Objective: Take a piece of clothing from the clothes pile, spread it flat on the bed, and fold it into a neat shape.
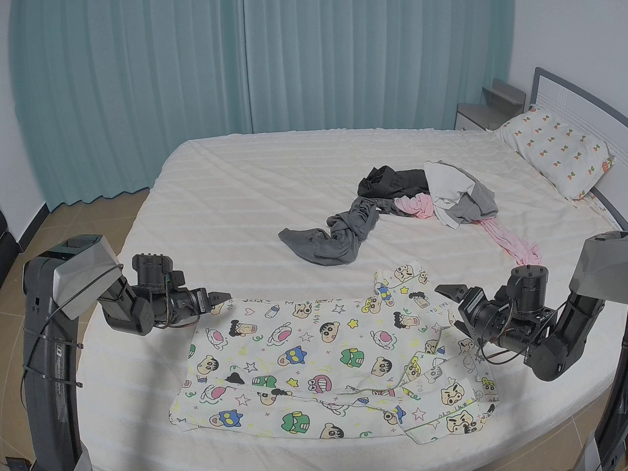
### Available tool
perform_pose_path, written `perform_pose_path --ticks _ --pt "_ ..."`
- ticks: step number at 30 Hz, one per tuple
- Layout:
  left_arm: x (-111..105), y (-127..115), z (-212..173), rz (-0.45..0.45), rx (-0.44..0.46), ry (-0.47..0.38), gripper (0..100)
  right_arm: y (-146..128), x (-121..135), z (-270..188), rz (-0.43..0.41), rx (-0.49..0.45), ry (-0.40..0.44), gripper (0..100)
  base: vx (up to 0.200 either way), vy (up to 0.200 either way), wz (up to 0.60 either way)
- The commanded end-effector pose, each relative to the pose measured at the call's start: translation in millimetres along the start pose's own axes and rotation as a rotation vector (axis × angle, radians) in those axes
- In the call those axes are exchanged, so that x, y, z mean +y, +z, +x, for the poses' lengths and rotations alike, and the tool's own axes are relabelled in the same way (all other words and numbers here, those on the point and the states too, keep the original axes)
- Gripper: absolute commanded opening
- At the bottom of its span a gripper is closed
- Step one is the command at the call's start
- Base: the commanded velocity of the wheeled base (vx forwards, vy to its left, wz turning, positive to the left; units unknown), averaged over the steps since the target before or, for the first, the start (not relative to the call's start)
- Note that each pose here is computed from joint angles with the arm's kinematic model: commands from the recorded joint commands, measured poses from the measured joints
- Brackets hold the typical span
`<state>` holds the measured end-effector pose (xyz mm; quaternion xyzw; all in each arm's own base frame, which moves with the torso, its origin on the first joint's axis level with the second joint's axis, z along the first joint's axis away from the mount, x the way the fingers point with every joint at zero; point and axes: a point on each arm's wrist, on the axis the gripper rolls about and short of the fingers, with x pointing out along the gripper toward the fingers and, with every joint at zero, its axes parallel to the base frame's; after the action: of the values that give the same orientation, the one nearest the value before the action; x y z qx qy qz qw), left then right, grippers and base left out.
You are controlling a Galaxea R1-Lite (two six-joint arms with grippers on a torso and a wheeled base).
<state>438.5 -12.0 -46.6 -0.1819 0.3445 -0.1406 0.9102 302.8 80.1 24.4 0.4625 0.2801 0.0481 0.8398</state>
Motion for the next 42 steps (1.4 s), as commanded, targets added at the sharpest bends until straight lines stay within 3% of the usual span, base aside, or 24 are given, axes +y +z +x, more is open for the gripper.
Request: perform_pose_path --ticks 1,16,17,25,31,34,38,42 --pt "1 0 9 0.026 0.022 -0.014 100 -3 -3 3 -0.004 0.009 -0.009 100 0.000 0.000 0.00" --pt "-9 3 16 0.061 0.095 -0.033 100 -7 0 3 -0.011 0.018 -0.001 100 0.000 0.000 0.00" --pt "-11 4 17 0.056 0.111 -0.039 0 -6 1 3 -0.013 0.018 0.001 100 0.000 0.000 0.00" --pt "-5 5 18 0.034 0.104 -0.033 0 -2 11 10 -0.076 0.008 0.031 100 0.000 0.000 0.00" --pt "-2 7 17 -0.041 0.068 -0.022 0 21 16 27 -0.181 0.002 -0.029 100 0.000 0.000 0.00" --pt "-3 9 14 -0.111 -0.016 -0.024 0 48 7 51 -0.283 0.032 -0.079 100 0.000 0.000 0.00" --pt "-3 6 7 -0.121 -0.080 -0.021 0 64 -2 72 -0.303 0.041 -0.107 100 0.000 0.000 0.00" --pt "-2 4 6 -0.122 -0.091 -0.013 0 63 -21 91 -0.319 0.093 -0.146 100 0.000 0.000 0.00"
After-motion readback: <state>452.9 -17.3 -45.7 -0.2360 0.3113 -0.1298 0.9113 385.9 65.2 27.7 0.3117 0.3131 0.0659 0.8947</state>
